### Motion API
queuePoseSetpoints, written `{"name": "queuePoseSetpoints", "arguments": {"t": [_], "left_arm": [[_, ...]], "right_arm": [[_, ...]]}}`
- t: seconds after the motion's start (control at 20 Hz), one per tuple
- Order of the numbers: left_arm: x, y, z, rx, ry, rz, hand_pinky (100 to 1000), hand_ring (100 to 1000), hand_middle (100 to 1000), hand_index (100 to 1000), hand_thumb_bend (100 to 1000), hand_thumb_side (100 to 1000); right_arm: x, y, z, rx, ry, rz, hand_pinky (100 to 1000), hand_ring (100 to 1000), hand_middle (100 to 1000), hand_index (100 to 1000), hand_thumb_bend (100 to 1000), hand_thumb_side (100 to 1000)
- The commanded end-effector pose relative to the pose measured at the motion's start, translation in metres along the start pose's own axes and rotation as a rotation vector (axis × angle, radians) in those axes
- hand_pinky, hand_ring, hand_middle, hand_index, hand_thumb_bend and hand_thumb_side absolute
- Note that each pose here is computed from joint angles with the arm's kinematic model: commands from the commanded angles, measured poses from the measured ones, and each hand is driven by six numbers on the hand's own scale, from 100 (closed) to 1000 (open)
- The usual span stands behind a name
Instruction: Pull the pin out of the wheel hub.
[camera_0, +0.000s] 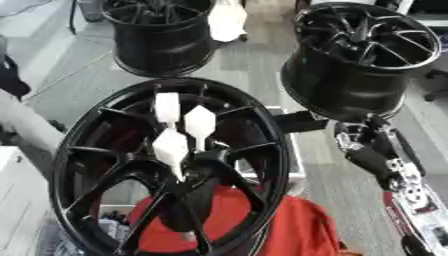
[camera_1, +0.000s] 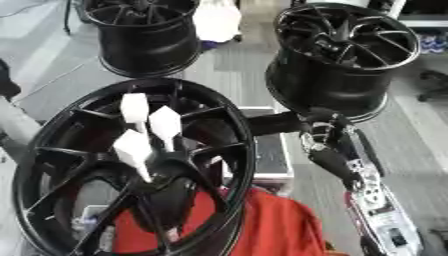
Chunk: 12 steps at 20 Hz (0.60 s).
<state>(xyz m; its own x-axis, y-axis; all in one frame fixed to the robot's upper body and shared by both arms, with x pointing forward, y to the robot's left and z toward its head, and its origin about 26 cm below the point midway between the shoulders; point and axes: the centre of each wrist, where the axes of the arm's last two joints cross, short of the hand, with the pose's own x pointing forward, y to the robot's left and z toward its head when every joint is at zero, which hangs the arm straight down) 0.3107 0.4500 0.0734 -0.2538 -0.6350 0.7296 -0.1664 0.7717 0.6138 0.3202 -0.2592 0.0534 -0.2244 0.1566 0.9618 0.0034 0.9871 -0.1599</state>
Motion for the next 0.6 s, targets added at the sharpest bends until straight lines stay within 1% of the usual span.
{"name": "queuePoseSetpoints", "arguments": {"t": [0.05, 0.15, 0.3, 0.45, 0.6], "left_arm": [[0.030, -0.006, -0.003, 0.092, -0.059, 0.130, 619, 644, 627, 847, 100, 633], [0.039, -0.018, 0.001, 0.126, -0.052, 0.197, 616, 640, 620, 844, 100, 639], [0.047, -0.033, 0.006, 0.143, -0.035, 0.256, 611, 629, 611, 844, 100, 652], [0.051, -0.045, 0.009, 0.135, -0.016, 0.304, 606, 625, 606, 845, 100, 658], [0.053, -0.053, 0.011, 0.127, -0.002, 0.341, 599, 617, 598, 843, 100, 662]], "right_arm": [[0.010, -0.003, -0.005, -0.006, -0.040, 0.006, 620, 622, 668, 773, 159, 128], [0.011, -0.002, -0.006, -0.010, -0.045, 0.003, 620, 622, 668, 773, 158, 127], [0.013, -0.002, -0.006, -0.008, -0.051, 0.000, 620, 622, 668, 773, 158, 127], [0.013, -0.001, -0.006, -0.007, -0.052, -0.003, 620, 623, 669, 773, 156, 126], [0.013, 0.001, -0.006, 0.002, -0.052, -0.004, 620, 622, 668, 773, 156, 125]]}}
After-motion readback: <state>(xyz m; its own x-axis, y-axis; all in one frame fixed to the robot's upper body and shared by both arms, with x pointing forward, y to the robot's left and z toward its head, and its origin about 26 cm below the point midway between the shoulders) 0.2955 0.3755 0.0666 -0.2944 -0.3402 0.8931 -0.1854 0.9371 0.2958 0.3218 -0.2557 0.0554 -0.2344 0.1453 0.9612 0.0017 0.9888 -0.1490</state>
